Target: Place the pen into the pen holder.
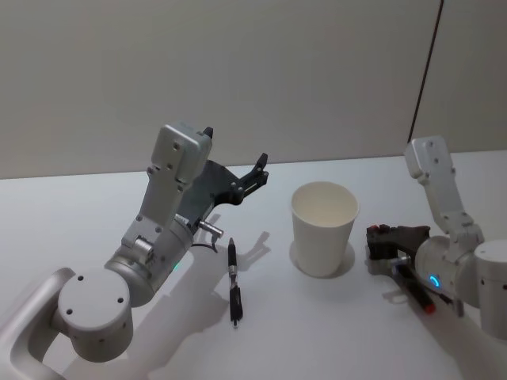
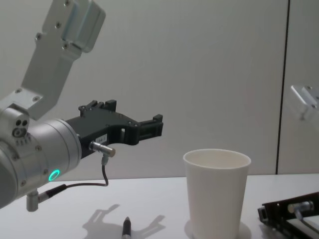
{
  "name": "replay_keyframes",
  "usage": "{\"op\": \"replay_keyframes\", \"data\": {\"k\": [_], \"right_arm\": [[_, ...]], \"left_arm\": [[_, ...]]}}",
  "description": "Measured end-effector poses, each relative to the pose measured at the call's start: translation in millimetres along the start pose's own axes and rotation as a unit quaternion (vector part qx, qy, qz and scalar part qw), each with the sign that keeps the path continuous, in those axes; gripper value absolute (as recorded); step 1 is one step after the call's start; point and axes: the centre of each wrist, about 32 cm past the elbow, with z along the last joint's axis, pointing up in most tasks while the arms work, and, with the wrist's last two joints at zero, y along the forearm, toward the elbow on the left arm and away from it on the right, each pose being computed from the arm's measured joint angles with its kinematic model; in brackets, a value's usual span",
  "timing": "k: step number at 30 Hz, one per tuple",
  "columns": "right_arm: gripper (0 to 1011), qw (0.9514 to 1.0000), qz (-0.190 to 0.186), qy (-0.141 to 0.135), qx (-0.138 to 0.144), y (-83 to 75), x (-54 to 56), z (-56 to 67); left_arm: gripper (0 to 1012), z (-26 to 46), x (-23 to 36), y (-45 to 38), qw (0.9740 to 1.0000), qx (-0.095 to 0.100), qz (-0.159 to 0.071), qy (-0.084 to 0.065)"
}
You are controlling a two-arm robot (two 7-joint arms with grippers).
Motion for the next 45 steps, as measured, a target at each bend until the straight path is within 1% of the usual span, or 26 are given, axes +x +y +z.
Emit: {"op": "replay_keyframes", "data": {"k": [12, 18, 19, 20, 22, 24, 25, 27, 28, 31, 34, 35, 38, 41, 42, 45], "right_arm": [[163, 1.0000, 0.000, -0.001, 0.003, 0.3, -0.1, 0.7], [161, 0.9997, 0.000, -0.005, 0.022, 0.6, -1.3, 4.8], [161, 0.9995, 0.000, -0.007, 0.029, 0.6, -1.8, 6.1], [161, 0.9995, 0.000, -0.007, 0.029, 0.6, -1.8, 6.1], [161, 0.9989, -0.001, -0.010, 0.046, 0.3, -2.9, 9.0], [161, 0.9985, -0.001, -0.012, 0.054, -0.1, -3.5, 10.5], [163, 0.9978, -0.001, -0.014, 0.064, -0.7, -4.2, 12.3], [161, 0.9972, -0.002, -0.016, 0.074, -1.3, -4.9, 14.1], [161, 0.9964, -0.002, -0.017, 0.083, -1.9, -5.6, 15.7], [161, 0.9948, -0.003, -0.020, 0.099, -3.0, -6.6, 18.4], [161, 0.9917, -0.004, -0.026, 0.126, -4.8, -8.3, 22.5], [161, 0.9917, -0.004, -0.026, 0.126, -4.8, -8.3, 22.5], [161, 0.9875, -0.005, -0.031, 0.155, -6.8, -10.1, 27.1], [161, 0.9844, -0.006, -0.034, 0.172, -8.0, -11.3, 29.8], [161, 0.9823, -0.006, -0.036, 0.184, -8.9, -12.0, 32.0], [161, 0.9785, -0.007, -0.039, 0.202, -10.1, -13.0, 34.9]], "left_arm": [[1001, 0.0, 0.0, 0.0, 1.0000, 0.000, 0.000, 0.000], [1001, 0.0, 0.0, 0.0, 1.0000, 0.000, 0.000, 0.000], [1001, 0.0, 0.0, 0.0, 1.0000, 0.000, 0.000, 0.000], [1001, 0.0, 0.0, 0.0, 1.0000, 0.000, 0.000, 0.000], [1001, 0.0, 0.0, 0.0, 1.0000, 0.000, 0.000, 0.000], [1001, 0.0, 0.0, 0.0, 1.0000, 0.000, 0.000, 0.000], [1001, 0.0, 0.0, 0.0, 1.0000, 0.000, 0.000, 0.000], [1001, 0.0, 0.0, 0.0, 1.0000, 0.000, 0.000, 0.000], [1001, 0.0, 0.0, 0.0, 1.0000, 0.000, 0.000, 0.000], [1001, 0.0, 0.0, 0.0, 1.0000, 0.000, 0.000, 0.000], [1001, 0.0, 0.0, 0.0, 1.0000, 0.000, 0.000, 0.000], [1001, 0.0, 0.0, 0.0, 1.0000, 0.000, 0.000, 0.000], [1001, 0.0, 0.0, 0.0, 1.0000, 0.000, 0.000, 0.000], [1001, 0.0, 0.0, 0.0, 1.0000, 0.000, 0.000, 0.000], [1001, 0.0, 0.0, 0.0, 1.0000, 0.000, 0.000, 0.000], [1001, 0.0, 0.0, 0.0, 1.0000, 0.000, 0.000, 0.000]]}}
